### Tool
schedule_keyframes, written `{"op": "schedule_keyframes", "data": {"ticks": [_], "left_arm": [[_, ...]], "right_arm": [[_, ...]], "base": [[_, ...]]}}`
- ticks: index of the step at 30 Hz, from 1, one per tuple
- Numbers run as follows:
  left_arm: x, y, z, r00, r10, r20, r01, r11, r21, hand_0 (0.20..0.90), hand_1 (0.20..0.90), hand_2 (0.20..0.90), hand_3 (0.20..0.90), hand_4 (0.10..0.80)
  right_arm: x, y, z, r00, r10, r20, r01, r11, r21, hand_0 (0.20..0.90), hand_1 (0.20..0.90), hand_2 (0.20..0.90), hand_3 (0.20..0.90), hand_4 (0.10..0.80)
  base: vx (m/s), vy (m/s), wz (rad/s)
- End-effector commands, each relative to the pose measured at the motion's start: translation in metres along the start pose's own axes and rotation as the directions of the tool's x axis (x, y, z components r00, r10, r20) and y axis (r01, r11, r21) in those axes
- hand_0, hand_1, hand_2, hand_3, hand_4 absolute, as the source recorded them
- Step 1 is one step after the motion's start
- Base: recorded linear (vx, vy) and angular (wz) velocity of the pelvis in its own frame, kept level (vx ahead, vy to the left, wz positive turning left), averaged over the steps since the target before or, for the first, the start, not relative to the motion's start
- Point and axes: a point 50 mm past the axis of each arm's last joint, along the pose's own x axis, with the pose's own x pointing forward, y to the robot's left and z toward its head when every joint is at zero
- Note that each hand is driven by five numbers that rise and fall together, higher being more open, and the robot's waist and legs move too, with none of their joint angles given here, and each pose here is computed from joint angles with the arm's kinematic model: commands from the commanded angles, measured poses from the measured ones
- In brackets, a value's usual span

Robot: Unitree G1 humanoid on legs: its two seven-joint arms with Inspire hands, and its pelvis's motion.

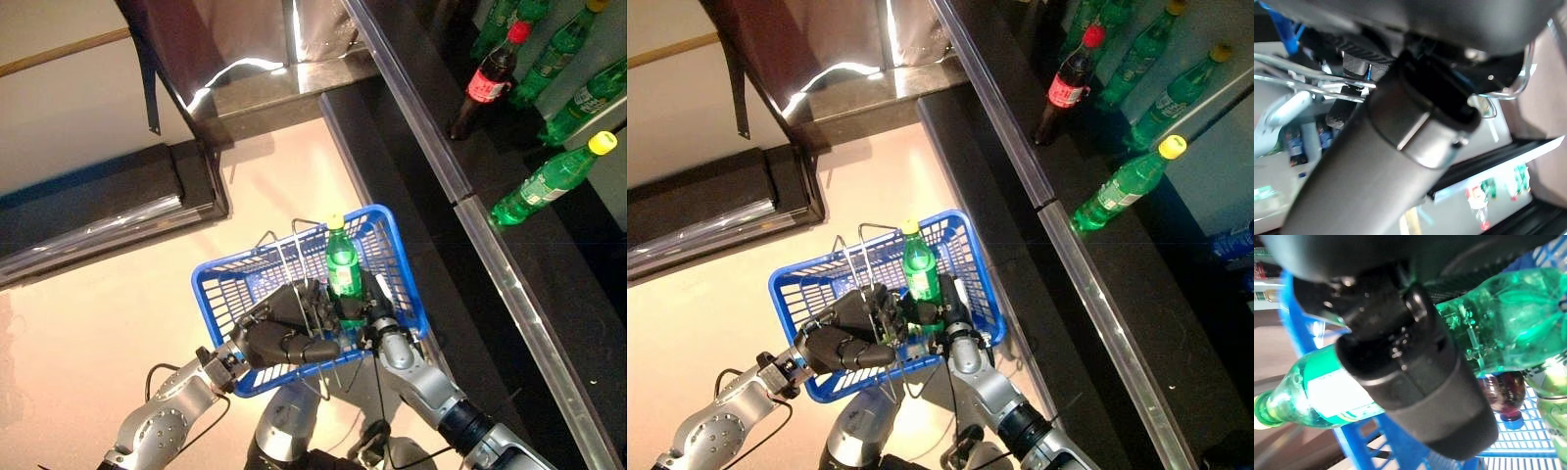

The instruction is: Pick up the drink and place into the basket.

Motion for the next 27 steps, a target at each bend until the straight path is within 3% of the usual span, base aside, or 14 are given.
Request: {"op": "schedule_keyframes", "data": {"ticks": [1, 7, 12, 16, 19, 27], "left_arm": [[0.026, -0.106, 0.065, 0.577, -0.739, 0.347, 0.694, 0.668, 0.269, 0.3, 0.3, 0.3, 0.2, 0.1], [0.025, -0.117, 0.074, 0.514, -0.799, 0.312, 0.731, 0.598, 0.33, 0.3, 0.3, 0.3, 0.2, 0.1], [0.026, -0.12, 0.077, 0.492, -0.819, 0.294, 0.739, 0.572, 0.356, 0.3, 0.3, 0.3, 0.2, 0.1], [0.026, -0.121, 0.076, 0.488, -0.823, 0.289, 0.737, 0.566, 0.368, 0.3, 0.3, 0.3, 0.2, 0.1], [0.025, -0.121, 0.076, 0.487, -0.824, 0.29, 0.737, 0.566, 0.37, 0.3, 0.3, 0.3, 0.2, 0.1], [0.021, -0.122, 0.075, 0.472, -0.837, 0.277, 0.742, 0.547, 0.389, 0.3, 0.3, 0.3, 0.2, 0.1]], "right_arm": [[-0.003, 0.031, 0.026, 0.981, 0.071, 0.182, -0.081, 0.995, 0.052, 0.3, 0.3, 0.3, 0.2, 0.1], [0.0, 0.034, -0.001, 0.993, 0.094, 0.072, -0.091, 0.995, -0.045, 0.3, 0.3, 0.3, 0.2, 0.1], [0.0, 0.038, -0.016, 0.99, 0.137, 0.03, -0.127, 0.966, -0.223, 0.3, 0.3, 0.3, 0.2, 0.1], [0.001, 0.034, -0.015, 0.974, 0.183, 0.134, -0.093, 0.861, -0.5, 0.3, 0.3, 0.3, 0.2, 0.1], [0.001, 0.033, -0.015, 0.97, 0.187, 0.153, -0.078, 0.84, -0.537, 0.3, 0.3, 0.3, 0.2, 0.1], [0.005, 0.013, -0.033, 0.976, 0.2, 0.089, -0.057, 0.628, -0.776, 0.3, 0.3, 0.3, 0.2, 0.1]], "base": [[0.031, 0.015, 0.01], [0.066, -0.017, 0.07], [0.033, -0.004, 0.04], [0.0, 0.0, 0.0], [-0.002, 0.005, 0.03], [-0.016, 0.001, 0.0]]}}
